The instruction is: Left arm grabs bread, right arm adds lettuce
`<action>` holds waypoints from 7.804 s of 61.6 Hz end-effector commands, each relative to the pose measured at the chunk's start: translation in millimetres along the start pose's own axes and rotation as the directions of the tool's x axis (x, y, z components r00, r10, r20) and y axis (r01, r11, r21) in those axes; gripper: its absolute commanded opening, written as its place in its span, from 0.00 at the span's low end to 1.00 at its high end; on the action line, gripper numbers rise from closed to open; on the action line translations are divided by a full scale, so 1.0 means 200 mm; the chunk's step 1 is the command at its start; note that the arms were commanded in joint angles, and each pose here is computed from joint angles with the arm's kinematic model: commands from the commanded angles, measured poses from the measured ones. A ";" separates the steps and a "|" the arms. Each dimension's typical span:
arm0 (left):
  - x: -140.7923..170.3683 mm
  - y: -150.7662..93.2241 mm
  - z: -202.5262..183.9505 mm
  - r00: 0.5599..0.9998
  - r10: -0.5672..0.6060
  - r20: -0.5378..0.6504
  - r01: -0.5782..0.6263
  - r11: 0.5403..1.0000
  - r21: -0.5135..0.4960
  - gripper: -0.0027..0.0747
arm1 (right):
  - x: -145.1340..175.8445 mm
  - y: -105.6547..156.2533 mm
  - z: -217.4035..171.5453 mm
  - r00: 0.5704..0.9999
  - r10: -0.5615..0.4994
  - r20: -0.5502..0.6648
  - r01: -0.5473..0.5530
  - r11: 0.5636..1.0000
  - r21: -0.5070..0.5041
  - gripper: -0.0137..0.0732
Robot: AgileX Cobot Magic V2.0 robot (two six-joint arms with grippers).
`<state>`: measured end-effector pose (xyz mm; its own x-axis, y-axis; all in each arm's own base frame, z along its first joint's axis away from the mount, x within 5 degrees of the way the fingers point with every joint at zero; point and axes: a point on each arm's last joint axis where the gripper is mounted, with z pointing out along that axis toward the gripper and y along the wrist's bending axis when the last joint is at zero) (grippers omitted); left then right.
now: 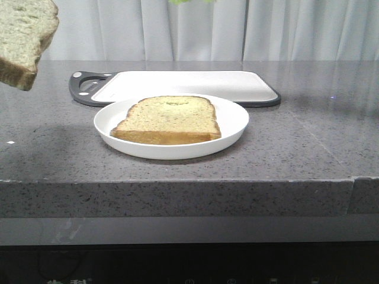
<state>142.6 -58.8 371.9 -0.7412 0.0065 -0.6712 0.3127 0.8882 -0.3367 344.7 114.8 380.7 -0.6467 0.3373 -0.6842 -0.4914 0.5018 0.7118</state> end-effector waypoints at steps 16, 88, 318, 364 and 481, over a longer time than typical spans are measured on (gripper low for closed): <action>-0.05 -0.03 -0.05 0.995 -0.006 0.099 0.003 1.000 0.023 0.01 | 0.37 0.08 -0.01 0.987 0.162 -0.018 -0.162 0.961 -0.223 0.02; -0.06 -0.03 -0.05 0.993 -0.006 0.116 0.004 1.000 0.021 0.01 | 0.50 -0.25 0.20 0.968 0.221 -0.120 -0.225 0.974 -0.026 0.03; -0.06 0.06 -0.15 0.983 0.121 0.142 -0.086 0.969 -0.231 0.58 | 0.62 0.34 -1.06 0.938 -0.265 -0.222 0.344 0.642 0.685 0.64; 0.37 0.12 -0.17 0.915 0.183 0.360 -0.091 0.962 -0.257 0.38 | 0.75 0.32 -1.13 0.904 -0.407 -0.129 0.380 0.629 0.679 0.44; 0.86 0.37 0.13 0.563 0.336 0.755 -0.016 0.918 -0.396 0.01 | 0.77 0.31 -1.14 0.913 -0.375 -0.163 0.379 0.626 0.681 0.02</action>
<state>56.2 -4.4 206.1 0.0182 -0.0295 -0.9994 0.0746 0.9968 -0.0281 80.2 17.8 343.0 -0.5709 -0.0116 -0.8209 -0.1551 0.9834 0.0940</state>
